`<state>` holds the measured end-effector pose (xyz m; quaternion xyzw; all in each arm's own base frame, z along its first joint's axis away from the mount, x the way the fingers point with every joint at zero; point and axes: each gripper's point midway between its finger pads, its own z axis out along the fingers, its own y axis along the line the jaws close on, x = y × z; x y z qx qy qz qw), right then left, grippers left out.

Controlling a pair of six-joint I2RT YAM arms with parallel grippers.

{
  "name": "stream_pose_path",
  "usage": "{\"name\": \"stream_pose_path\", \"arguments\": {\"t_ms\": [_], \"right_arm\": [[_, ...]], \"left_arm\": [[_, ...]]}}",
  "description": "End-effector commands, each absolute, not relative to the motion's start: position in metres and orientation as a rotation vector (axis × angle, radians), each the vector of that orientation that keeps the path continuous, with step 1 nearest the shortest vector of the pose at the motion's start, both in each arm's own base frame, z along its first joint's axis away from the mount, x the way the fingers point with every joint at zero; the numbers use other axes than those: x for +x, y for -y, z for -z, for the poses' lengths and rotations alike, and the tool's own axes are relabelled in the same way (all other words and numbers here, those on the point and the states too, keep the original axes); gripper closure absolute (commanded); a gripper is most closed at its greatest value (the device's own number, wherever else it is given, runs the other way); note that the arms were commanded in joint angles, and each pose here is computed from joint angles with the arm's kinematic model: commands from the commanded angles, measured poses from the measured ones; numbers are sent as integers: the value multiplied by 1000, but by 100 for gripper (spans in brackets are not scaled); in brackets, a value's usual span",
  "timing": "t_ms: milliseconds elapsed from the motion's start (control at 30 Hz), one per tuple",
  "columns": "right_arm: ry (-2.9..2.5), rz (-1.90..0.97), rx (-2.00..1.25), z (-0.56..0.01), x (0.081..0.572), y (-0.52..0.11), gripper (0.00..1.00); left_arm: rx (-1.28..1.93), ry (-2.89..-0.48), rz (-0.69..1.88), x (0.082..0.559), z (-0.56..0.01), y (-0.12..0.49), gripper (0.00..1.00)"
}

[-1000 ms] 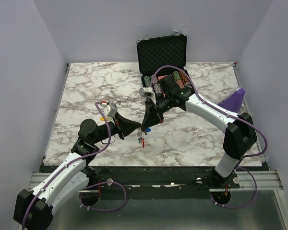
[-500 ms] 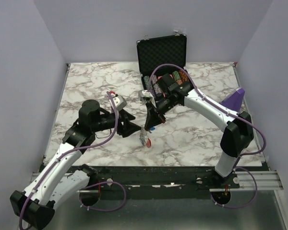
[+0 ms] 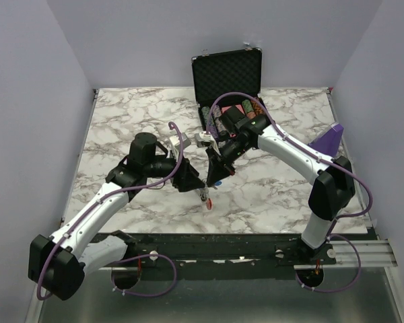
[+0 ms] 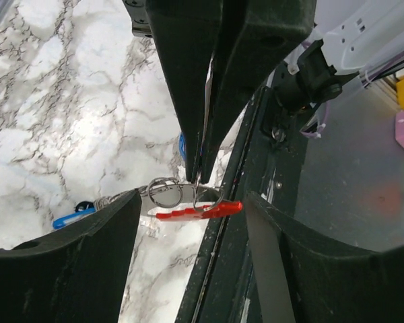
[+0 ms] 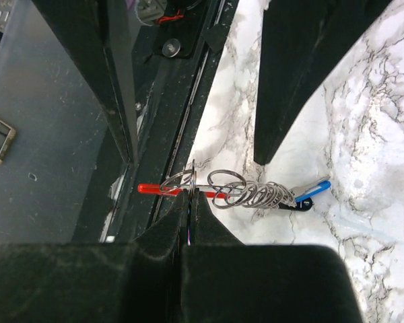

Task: Put the keys on the keyring

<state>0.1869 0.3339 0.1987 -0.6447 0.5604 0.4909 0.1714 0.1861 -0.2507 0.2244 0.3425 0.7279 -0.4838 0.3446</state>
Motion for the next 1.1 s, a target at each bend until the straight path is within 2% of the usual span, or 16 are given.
{"name": "stream_pose_path", "arguments": {"t_ms": [0, 400, 733, 1067], "right_arm": [[-1559, -1425, -1847, -204, 183, -338, 99], [-1556, -1442, -1846, -204, 181, -339, 99], [-1564, -1457, -1831, -204, 181, -340, 99], [-1563, -1472, -1830, -203, 179, -341, 99]], "left_arm": [[900, -1785, 1350, 186, -235, 260, 31], [889, -1816, 1360, 190, -224, 264, 63], [914, -1871, 1355, 185, -216, 261, 62], [923, -1857, 1377, 186, -221, 266, 67]]}}
